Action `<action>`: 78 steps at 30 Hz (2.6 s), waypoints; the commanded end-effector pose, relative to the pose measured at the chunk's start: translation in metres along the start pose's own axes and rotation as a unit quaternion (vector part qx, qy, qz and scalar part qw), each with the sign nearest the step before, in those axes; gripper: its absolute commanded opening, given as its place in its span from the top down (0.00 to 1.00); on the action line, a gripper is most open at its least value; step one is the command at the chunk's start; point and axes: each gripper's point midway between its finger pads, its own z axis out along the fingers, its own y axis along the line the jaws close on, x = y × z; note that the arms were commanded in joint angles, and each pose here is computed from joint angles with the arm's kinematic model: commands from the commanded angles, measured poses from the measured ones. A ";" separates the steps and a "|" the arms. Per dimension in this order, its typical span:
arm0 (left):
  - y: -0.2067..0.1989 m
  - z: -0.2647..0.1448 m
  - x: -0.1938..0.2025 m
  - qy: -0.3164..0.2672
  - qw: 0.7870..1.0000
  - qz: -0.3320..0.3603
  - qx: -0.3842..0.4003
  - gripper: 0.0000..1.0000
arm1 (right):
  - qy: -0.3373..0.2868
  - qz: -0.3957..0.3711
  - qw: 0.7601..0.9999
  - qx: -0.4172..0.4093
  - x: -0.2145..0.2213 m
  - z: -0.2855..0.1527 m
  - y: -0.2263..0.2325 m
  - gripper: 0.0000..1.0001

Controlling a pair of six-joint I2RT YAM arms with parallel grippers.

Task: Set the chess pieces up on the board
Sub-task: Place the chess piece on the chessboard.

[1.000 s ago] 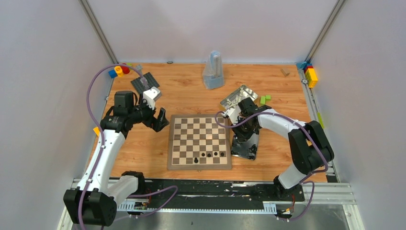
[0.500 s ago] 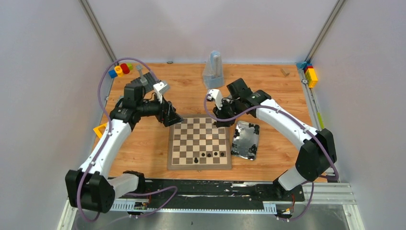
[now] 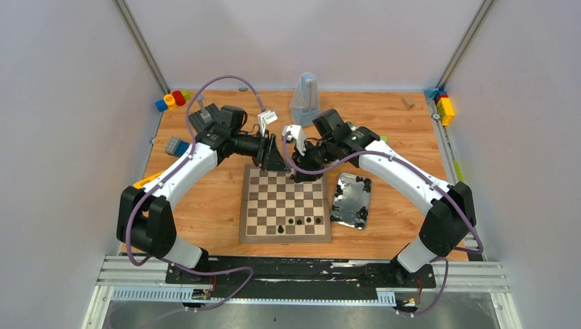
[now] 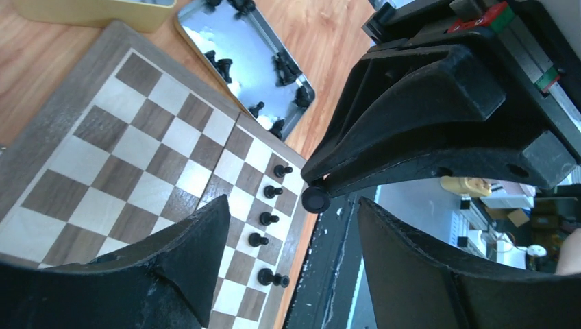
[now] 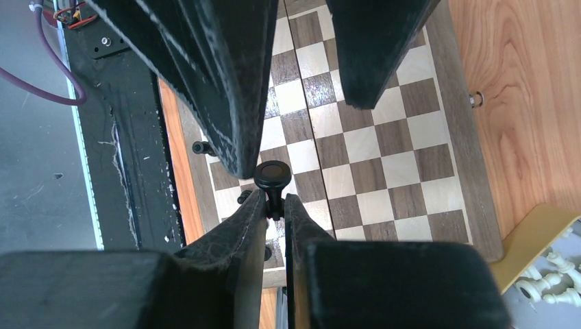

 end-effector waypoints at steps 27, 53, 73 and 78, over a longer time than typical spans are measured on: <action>-0.020 0.021 0.005 0.037 0.998 0.009 0.058 0.45 | -0.035 -0.008 0.999 0.003 -0.023 -0.005 0.002 1.00; -0.029 0.022 0.008 0.038 0.996 0.018 0.083 0.91 | -0.038 -0.012 0.999 0.019 -0.025 -0.010 -0.001 0.85; -0.038 0.014 -0.025 -0.044 0.990 0.117 0.061 1.00 | -0.188 0.089 0.978 -0.033 -0.058 -0.089 -0.015 0.59; -0.042 0.015 -0.048 -0.127 0.976 0.165 0.065 1.00 | -0.208 0.132 0.965 -0.089 -0.056 -0.097 -0.017 0.56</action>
